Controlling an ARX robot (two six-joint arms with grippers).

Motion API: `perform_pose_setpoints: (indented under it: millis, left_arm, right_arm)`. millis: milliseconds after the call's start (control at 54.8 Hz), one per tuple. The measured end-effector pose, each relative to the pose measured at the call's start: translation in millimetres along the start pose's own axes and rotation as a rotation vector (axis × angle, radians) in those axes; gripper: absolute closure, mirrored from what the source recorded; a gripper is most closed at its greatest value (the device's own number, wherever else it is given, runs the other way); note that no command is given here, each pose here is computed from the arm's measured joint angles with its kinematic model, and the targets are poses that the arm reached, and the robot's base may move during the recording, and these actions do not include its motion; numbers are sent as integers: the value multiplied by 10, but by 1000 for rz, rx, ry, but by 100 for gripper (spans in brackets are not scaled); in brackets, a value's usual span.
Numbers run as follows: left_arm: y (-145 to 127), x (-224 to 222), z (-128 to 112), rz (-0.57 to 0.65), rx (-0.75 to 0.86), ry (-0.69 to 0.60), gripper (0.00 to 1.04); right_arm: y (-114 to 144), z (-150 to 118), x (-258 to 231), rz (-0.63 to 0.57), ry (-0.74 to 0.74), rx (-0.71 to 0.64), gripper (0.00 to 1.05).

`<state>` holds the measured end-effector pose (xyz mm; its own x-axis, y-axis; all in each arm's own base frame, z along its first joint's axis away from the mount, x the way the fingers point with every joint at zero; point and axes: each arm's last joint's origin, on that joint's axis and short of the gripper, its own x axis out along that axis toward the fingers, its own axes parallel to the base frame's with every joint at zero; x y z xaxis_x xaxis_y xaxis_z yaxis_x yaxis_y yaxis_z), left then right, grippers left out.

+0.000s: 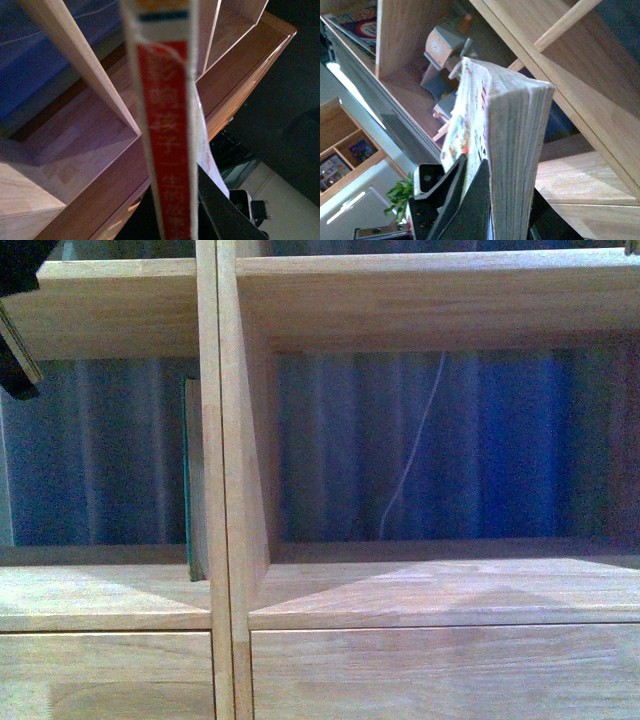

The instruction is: Organize books on shelf

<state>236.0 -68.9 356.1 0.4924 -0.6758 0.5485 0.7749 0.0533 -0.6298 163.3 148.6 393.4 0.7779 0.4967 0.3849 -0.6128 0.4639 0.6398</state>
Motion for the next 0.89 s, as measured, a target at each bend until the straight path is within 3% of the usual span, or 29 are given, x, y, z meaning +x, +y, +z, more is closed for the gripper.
perform_pose_setpoints:
  millis: [237, 492, 657, 821, 894]
  left_arm:
    - [-20, -4, 4, 6, -1, -1, 98]
    - [18, -26, 27, 43, 34, 2, 98]
    - [40, -89, 107, 80, 89, 0, 98]
    - [31, -177, 240, 123, 175, 11, 98]
    - [4, -215, 315, 142, 226, 15, 98]
  right_arm:
    - [-11, -2, 1, -14, 0, -2, 96]
    - [-146, 129, -8, -92, -65, -48, 58]
    - [-358, 316, -88, -199, -148, -195, 35]
    - [-708, 543, -187, -421, -264, -515, 8]
    - [-845, 614, -236, -483, -277, -649, 6]
